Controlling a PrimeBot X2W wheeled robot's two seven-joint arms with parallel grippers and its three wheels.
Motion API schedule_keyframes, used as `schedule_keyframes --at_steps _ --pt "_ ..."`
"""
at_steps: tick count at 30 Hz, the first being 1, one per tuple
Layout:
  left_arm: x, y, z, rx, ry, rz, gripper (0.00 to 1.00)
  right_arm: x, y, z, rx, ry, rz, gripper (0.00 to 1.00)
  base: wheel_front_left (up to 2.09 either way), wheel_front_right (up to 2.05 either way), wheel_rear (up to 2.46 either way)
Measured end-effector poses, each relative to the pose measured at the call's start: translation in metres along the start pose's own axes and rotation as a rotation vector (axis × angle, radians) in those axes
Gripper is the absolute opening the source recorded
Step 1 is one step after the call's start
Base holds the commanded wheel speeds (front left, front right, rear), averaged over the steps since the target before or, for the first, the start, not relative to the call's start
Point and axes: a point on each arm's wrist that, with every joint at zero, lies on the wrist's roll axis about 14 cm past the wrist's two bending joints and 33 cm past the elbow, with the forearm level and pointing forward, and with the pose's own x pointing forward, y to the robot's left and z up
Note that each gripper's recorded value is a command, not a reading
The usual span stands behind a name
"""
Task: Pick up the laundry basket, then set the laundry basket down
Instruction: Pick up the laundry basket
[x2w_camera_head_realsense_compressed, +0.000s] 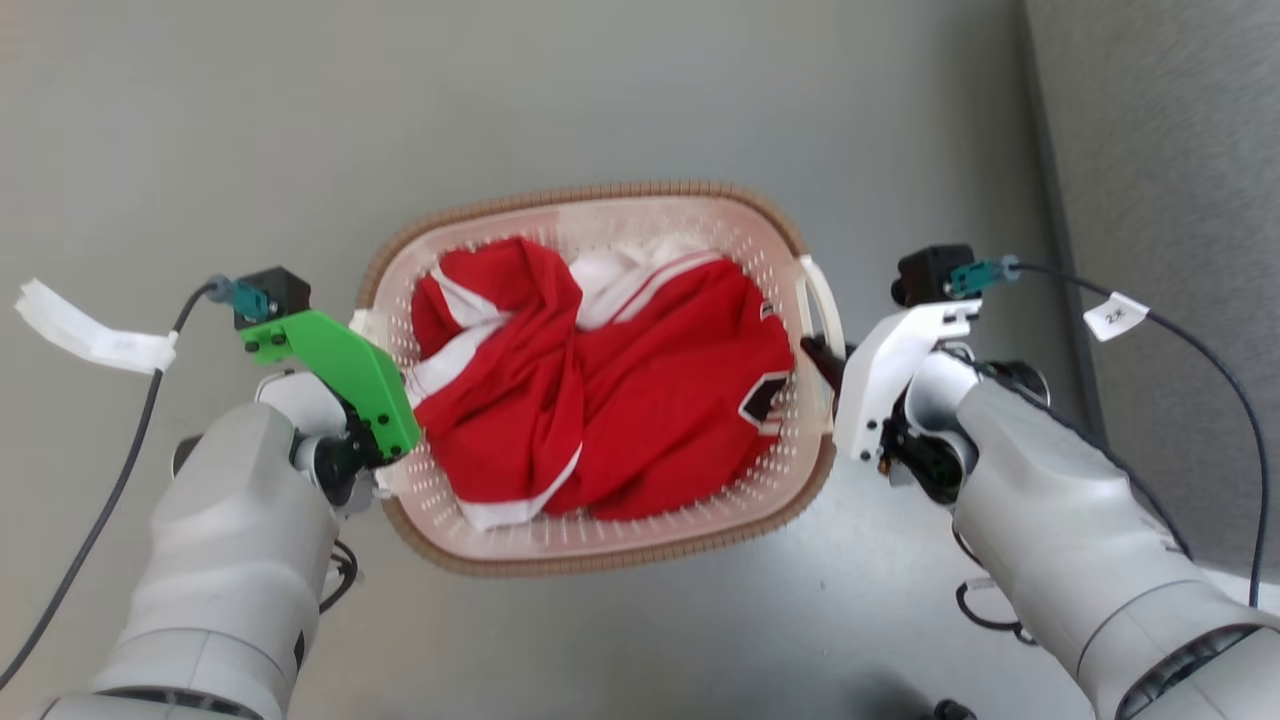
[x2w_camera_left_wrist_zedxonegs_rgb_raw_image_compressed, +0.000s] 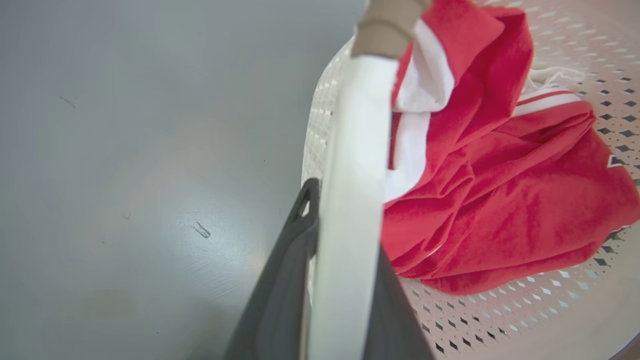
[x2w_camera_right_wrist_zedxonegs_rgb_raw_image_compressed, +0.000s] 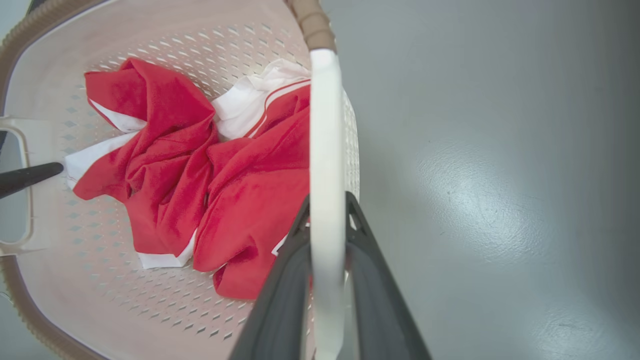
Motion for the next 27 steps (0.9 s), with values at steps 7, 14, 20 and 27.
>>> schedule_keyframes --at_steps 7,14,20,27 --pt "-0.022 -0.013 0.000 0.012 0.003 -0.010 0.00 -0.023 0.006 -0.001 0.031 0.017 0.001 0.00 0.00 0.00 0.00" --pt "-0.045 -0.027 -0.001 0.006 -0.005 -0.028 0.00 -0.048 0.012 0.012 0.023 -0.008 0.001 0.00 0.00 0.00 0.00" --pt "-0.060 -0.036 -0.004 0.023 -0.004 -0.035 0.00 -0.065 0.016 0.011 0.041 -0.010 0.003 0.00 0.00 0.00 0.00" --pt "-0.076 -0.047 -0.004 0.045 -0.014 -0.044 0.00 -0.083 0.019 0.018 0.055 -0.031 0.004 0.00 0.00 0.00 0.00"
